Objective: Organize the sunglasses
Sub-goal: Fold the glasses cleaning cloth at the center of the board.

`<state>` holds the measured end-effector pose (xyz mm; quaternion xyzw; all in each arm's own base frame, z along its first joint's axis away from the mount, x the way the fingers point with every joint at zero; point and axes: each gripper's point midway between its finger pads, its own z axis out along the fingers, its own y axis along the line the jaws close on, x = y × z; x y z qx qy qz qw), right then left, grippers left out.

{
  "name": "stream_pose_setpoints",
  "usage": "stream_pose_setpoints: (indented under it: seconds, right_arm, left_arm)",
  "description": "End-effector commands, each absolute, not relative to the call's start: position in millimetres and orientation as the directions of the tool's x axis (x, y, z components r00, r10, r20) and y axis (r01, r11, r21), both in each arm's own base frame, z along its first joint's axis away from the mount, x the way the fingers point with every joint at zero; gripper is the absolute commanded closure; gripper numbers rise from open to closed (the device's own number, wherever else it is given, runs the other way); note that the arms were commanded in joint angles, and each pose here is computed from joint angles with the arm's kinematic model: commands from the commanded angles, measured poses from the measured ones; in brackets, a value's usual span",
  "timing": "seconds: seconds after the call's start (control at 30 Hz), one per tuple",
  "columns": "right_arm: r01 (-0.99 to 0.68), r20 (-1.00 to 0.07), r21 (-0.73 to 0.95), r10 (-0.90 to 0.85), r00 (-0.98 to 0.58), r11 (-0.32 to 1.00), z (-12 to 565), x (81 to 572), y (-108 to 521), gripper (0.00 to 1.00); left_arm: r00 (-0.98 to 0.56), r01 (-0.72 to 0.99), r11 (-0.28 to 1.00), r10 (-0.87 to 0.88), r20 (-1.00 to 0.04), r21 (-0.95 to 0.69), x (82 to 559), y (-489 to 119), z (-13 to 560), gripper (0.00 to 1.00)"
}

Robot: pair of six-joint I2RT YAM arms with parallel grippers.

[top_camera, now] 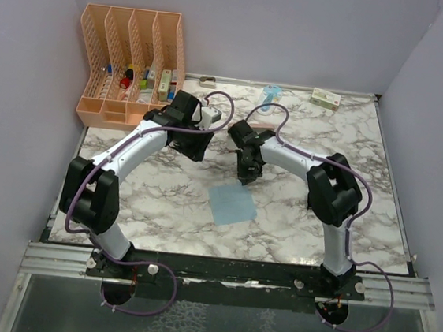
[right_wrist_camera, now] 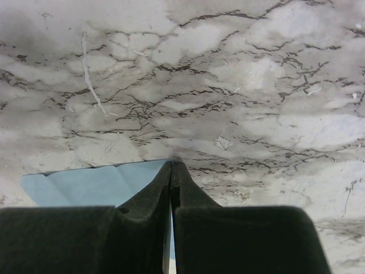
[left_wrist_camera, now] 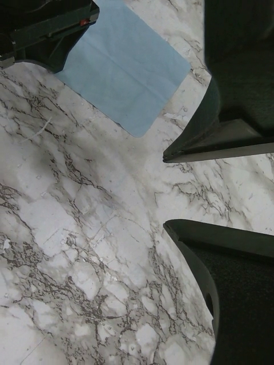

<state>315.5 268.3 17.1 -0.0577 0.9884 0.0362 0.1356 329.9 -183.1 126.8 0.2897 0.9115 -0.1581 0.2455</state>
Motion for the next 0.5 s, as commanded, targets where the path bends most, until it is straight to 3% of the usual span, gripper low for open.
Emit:
stream_pose_setpoints:
  seconds: [0.0, 0.17, 0.47]
  right_arm:
    - [0.038, -0.242, -0.098, 0.013, -0.97, 0.994, -4.2, 316.8, 240.3, 0.99]
    - [0.123, -0.233, -0.085, 0.101, -0.967, 0.989, -0.2, 321.5, 232.8, 0.99]
    - [0.218, -0.206, -0.025, 0.209, -0.956, 0.976, 0.2, 314.6, 226.5, 0.99]
  left_arm:
    - [-0.657, 0.63, 0.772, 0.467, -0.592, -0.089, 338.9, -186.6, 141.0, 0.53]
    - [-0.61, 0.659, 0.751, 0.509, -0.608, -0.032, 345.5, -200.7, 135.9, 0.52]
    - [-0.674, 0.646, 0.752, 0.484, -0.559, -0.129, 341.5, -223.0, 108.7, 0.5]
